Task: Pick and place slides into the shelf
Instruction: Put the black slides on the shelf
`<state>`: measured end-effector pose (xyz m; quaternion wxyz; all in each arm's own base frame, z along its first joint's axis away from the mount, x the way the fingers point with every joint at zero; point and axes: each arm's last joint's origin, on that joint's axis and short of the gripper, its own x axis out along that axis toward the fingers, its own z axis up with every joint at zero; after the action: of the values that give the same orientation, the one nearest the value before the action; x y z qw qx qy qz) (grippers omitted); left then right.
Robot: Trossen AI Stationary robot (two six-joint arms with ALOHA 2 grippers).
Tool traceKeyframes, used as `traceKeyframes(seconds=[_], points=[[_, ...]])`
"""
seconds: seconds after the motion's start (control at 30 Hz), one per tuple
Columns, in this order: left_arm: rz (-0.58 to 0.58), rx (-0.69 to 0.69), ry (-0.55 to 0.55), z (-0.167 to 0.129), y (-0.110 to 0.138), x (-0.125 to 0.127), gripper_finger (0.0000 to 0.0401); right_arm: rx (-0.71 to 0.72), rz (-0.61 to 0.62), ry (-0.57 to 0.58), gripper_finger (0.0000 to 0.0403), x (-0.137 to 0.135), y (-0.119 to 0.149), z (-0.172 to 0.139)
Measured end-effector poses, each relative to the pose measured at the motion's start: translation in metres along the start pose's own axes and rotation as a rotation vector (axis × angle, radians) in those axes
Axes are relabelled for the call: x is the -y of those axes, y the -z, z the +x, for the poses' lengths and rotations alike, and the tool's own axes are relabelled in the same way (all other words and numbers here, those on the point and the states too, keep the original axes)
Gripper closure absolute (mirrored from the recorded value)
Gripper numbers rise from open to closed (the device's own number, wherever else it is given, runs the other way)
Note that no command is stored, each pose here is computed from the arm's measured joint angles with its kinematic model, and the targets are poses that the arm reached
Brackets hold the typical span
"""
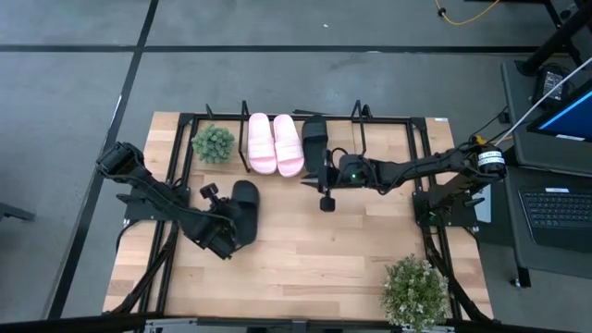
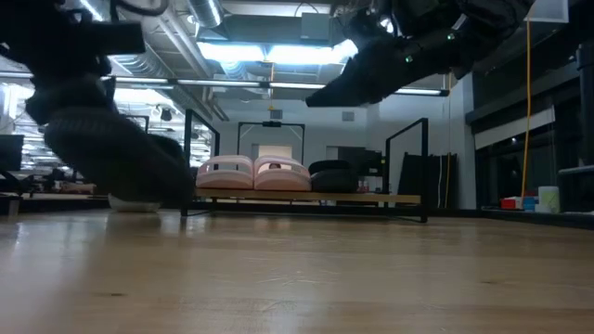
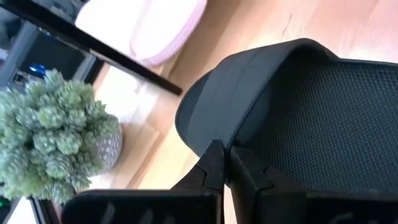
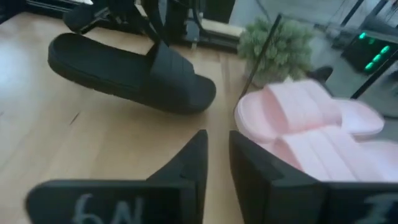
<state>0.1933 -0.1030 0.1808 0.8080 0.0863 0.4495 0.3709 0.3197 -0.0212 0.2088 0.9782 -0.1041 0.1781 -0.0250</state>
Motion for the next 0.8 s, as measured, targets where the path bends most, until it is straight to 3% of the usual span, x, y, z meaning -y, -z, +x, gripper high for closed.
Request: traceKeyframes(seconds=[0.27,0.5,0.8], points=[[-0.038,0.063,-0.042,0.001,-0.017,-0.003,0.0401,0.051,-0.102,0.03,0.028,-0.02,-0.021,0.0],[-0.052,0.096,-0.032,0.011,-0.04,-0.003,0.0401,0.042,-0.142,0.017,0.028,-0.027,-0.041,0.0],[-0.024,0.208,-0.037,0.025,-0.068,-0.001,0.0401,0.018,-0.142,0.009,0.0282,-0.028,-0.044,0.001]])
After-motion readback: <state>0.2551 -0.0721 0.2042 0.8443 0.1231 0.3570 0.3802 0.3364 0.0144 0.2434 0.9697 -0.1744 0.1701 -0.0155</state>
